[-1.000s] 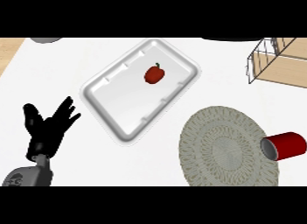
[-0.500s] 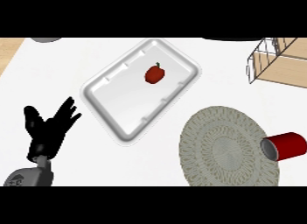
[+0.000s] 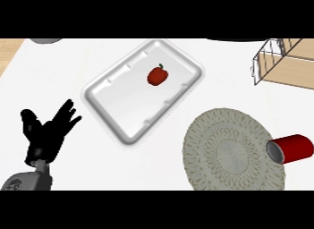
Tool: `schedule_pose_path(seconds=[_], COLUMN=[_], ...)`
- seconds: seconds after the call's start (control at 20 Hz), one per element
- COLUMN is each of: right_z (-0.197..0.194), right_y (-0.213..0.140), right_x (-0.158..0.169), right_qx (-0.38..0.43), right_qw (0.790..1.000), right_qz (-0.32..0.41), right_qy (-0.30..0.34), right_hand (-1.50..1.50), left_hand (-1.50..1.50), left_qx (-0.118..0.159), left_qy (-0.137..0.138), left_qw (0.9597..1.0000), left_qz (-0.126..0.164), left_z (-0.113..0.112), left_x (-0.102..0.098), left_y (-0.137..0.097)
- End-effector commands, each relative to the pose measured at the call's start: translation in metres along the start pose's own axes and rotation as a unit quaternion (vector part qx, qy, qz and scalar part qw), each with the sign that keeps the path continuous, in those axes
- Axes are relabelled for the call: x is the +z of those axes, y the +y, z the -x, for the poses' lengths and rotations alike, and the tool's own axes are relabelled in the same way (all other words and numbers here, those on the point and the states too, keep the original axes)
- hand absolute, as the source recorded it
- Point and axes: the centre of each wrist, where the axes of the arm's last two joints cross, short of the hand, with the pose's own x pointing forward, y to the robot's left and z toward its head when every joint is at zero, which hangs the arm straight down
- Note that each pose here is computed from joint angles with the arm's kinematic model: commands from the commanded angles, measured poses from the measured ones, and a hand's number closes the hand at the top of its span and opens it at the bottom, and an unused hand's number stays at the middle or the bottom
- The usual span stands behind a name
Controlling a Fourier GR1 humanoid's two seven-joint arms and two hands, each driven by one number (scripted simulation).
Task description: Pick the squash from the placemat and place it in the tiered shelf
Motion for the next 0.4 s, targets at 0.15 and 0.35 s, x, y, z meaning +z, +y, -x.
schedule_pose_path(seconds=[0.15, 0.35], right_z=[0.011, 0.011], right_y=[-0.085, -0.106], right_x=[0.002, 0.005], right_qx=[-0.018, -0.021], right_qw=[0.999, 1.0], right_qz=[0.015, -0.01], right_qy=[0.026, 0.006], right_hand=[-1.5, -1.5], left_hand=[0.0, 0.0], left_qx=[0.007, 0.002], left_qy=[0.031, 0.027], left_qw=[0.9995, 0.9996], left_qz=[-0.004, -0.004], left_z=[0.003, 0.01], left_x=[0.001, -0.003], left_y=[0.004, -0.004])
